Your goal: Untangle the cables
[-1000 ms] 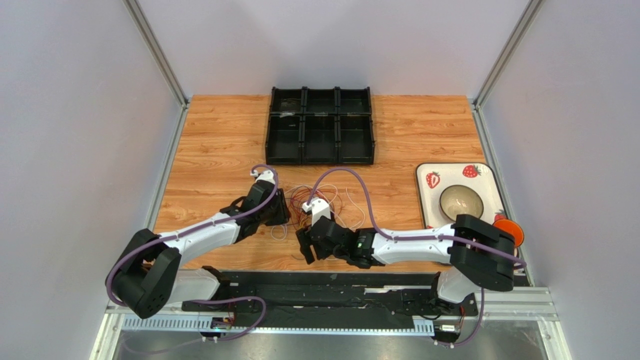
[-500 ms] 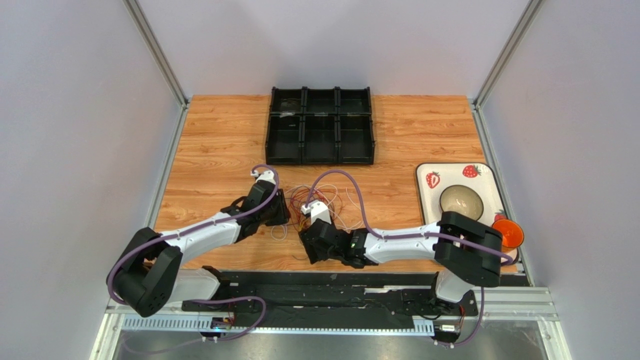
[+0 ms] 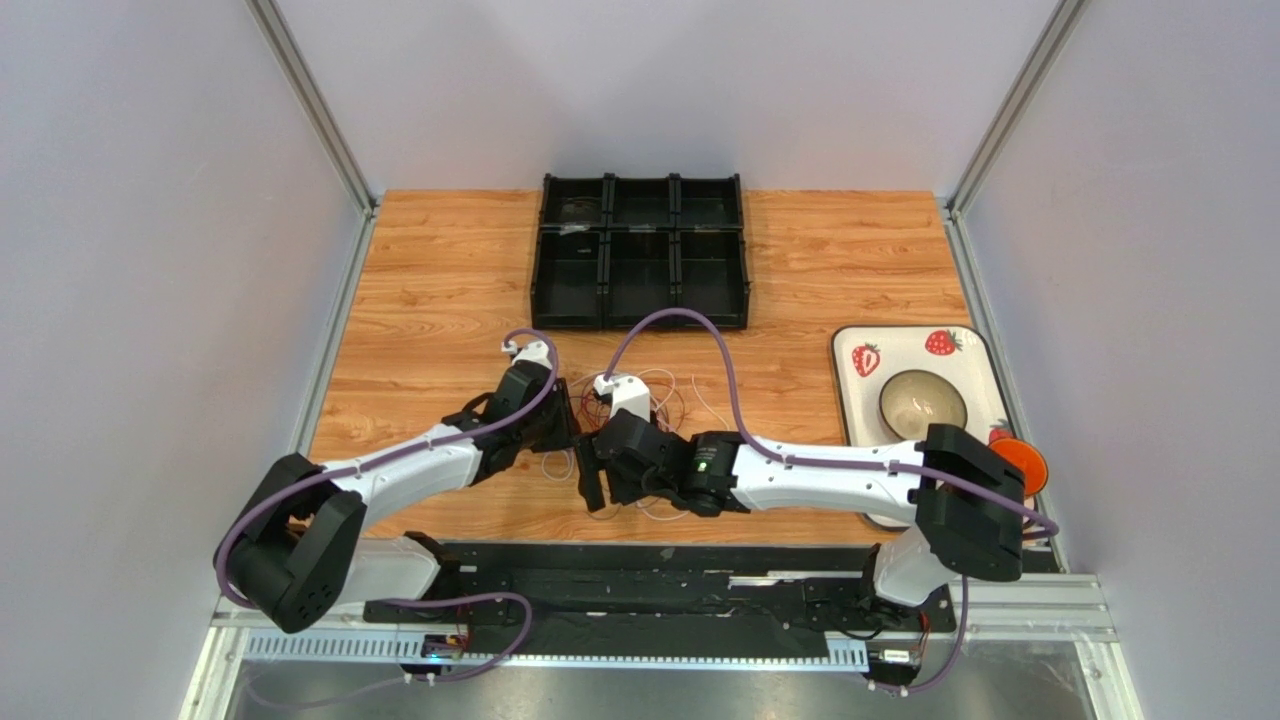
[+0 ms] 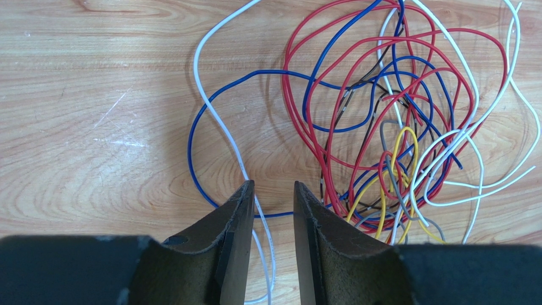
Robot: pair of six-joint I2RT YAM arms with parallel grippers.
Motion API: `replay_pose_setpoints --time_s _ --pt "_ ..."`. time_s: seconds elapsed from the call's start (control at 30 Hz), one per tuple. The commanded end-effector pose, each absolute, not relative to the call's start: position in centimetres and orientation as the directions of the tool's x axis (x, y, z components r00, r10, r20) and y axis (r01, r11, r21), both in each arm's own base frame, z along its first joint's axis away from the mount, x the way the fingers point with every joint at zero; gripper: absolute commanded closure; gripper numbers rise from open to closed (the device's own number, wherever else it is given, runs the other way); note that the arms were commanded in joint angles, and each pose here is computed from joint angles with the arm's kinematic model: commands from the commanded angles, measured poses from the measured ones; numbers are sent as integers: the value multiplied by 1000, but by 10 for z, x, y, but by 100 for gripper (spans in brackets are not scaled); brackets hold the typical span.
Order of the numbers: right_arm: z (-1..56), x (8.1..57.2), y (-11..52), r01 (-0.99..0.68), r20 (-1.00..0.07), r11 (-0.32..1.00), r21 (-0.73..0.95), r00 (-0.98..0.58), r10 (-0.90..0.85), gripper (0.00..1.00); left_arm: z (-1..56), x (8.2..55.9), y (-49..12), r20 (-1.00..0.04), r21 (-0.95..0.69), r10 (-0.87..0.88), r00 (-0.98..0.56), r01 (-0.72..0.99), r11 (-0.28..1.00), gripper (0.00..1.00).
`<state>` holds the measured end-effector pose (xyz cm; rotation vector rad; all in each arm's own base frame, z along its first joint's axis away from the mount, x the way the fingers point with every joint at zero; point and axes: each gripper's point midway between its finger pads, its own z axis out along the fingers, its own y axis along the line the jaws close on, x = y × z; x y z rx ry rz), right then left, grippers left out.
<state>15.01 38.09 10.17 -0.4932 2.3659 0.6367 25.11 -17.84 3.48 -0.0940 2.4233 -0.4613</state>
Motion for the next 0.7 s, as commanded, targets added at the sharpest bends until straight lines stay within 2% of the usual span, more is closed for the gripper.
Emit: replay_pose_setpoints --time_s 0.0,0.2,0.67 --pt "81 120 384 -371 -494 839 399 -857 -145 26 45 261 -187 -619 -379 -205 -759 60 924 62" --pt "57 107 385 -317 -416 848 424 -900 -129 28 45 260 -187 -618 -378 -201 -760 63 924 63" --pt "19 124 378 -304 -443 913 272 -882 -162 30 44 260 -187 -616 -376 -201 -762 60 925 63"
